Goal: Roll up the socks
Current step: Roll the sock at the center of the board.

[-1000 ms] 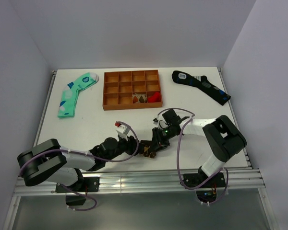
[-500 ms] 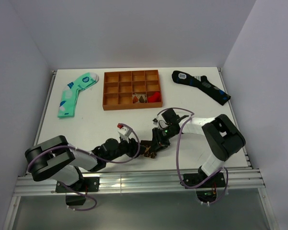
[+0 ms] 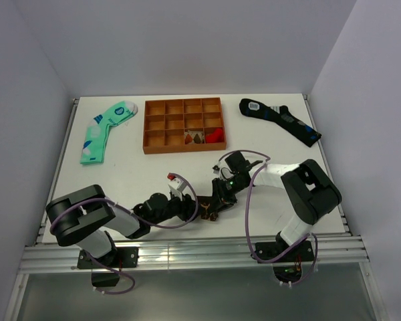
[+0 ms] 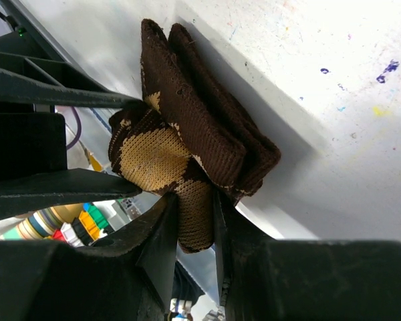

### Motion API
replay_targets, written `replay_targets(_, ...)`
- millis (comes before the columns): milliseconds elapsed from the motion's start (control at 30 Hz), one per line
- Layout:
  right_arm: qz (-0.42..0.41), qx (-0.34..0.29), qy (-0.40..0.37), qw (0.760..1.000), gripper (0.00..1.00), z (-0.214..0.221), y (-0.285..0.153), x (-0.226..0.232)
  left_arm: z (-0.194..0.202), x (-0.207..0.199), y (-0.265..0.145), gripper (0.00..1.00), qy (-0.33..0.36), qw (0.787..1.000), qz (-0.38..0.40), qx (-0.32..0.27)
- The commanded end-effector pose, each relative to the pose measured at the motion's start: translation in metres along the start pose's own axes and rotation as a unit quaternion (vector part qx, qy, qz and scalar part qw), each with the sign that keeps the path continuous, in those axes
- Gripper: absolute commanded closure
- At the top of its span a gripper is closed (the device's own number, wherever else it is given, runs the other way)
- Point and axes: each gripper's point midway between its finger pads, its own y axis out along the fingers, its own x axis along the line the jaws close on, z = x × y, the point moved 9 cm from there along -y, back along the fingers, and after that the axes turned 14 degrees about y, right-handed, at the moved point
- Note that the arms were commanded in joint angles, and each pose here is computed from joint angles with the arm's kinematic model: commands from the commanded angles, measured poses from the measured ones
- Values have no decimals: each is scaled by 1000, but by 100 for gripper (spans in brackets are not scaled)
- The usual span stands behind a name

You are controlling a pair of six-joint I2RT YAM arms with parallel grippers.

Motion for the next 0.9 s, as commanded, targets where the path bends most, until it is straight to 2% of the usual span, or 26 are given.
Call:
replay_targets(0, 54, -16, 12, 998, 69, -4, 2, -14, -11, -8, 6, 48, 11, 999, 35, -27)
replay_targets(167, 55, -16, 12, 998, 69, -4, 3, -15, -7, -9, 5, 51, 5, 999, 43, -18)
replay_targets(367, 49, -20, 12, 999, 69, -5, 3, -14, -2, -8, 10, 60, -2, 999, 33, 6)
replay_targets(533, 43, -24, 12, 999, 69, -5, 4, -13, 5, -5, 16, 78, -8, 999, 18, 36)
replay_targets(667, 36, -41, 4, 998, 67, -4, 1, -11, 12, -3, 17, 97, -21, 998, 7, 58)
replay_targets(700, 36, -44, 6, 998, 67, -3, 0, -11, 15, -1, 17, 100, -21, 997, 1, 67)
replay_targets(867, 32, -70, -1, 997, 65, -2, -2, -10, 26, 2, 13, 100, -52, 994, -23, 97)
